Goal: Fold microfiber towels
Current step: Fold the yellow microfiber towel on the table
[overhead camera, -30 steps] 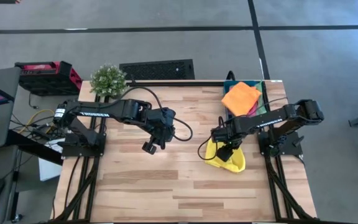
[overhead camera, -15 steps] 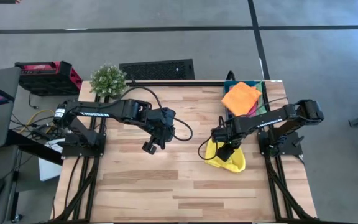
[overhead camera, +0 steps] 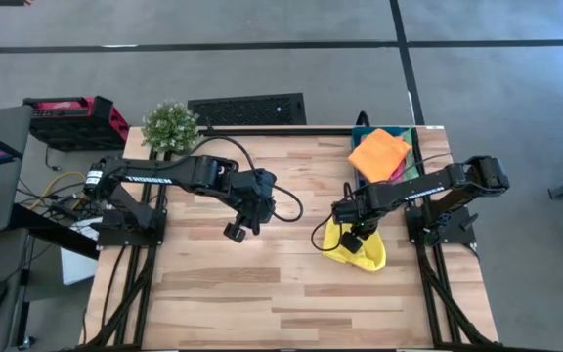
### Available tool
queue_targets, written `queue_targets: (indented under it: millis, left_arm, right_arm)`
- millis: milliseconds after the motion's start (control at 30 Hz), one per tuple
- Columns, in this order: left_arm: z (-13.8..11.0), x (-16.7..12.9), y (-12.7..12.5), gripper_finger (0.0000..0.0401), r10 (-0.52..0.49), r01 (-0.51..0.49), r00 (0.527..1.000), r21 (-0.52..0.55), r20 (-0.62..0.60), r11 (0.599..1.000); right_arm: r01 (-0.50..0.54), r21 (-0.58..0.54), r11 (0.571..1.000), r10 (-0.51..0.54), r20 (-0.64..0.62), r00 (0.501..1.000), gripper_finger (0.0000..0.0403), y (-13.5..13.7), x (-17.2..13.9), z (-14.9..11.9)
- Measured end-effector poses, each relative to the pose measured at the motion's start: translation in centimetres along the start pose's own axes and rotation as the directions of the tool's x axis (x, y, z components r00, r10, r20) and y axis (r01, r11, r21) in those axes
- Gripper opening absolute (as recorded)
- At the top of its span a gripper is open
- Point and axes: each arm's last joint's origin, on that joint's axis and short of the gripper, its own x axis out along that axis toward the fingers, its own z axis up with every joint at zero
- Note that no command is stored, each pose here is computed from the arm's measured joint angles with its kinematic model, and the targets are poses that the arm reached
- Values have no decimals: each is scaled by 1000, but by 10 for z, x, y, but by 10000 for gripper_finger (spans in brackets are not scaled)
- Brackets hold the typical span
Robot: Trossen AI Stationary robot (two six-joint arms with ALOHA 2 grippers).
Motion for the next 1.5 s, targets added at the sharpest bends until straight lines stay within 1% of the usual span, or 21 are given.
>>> queue_targets:
  millis: [167,533,633,700,900,1167,1300,1400,1467,1500]
  left_arm:
    - [0,0,0,128,-1,1,1000,-6,-1,1000]
    - [-3,0,-2,128,-18,16,999,-60,-34,998]
    - [-4,0,-2,128,-20,17,999,-70,-39,997]
    - [-4,0,-2,128,-22,19,999,-70,-42,997]
    - [-4,0,-2,128,-22,19,999,-65,-42,998]
    - [-4,0,-2,128,-22,19,999,-60,-43,998]
    - [-4,0,-2,128,-24,21,999,-60,-46,998]
    - [-5,0,-2,128,-24,21,999,-65,-47,998]
    - [-5,0,-2,128,-25,21,999,-72,-48,997]
    - [-5,0,-2,128,-25,21,999,-71,-48,997]
  right_arm:
    - [1,-19,1000,-1,7,1000,5,4,-4,-1]
    - [6,-112,994,7,116,993,5,32,-40,2]
    - [29,-118,993,-17,94,995,6,33,-41,-4]
    - [40,-103,994,-32,78,996,11,33,-39,-8]
    - [50,8,999,-51,56,997,48,32,-33,-13]
    - [66,21,998,-67,52,996,125,32,-30,-11]
    - [87,72,994,-90,31,995,160,30,-24,-8]
    - [113,93,989,-113,-2,994,173,24,-17,-8]
    - [92,99,991,-91,-10,996,175,24,-10,-5]
    - [106,103,989,-104,-25,994,175,22,-6,-5]
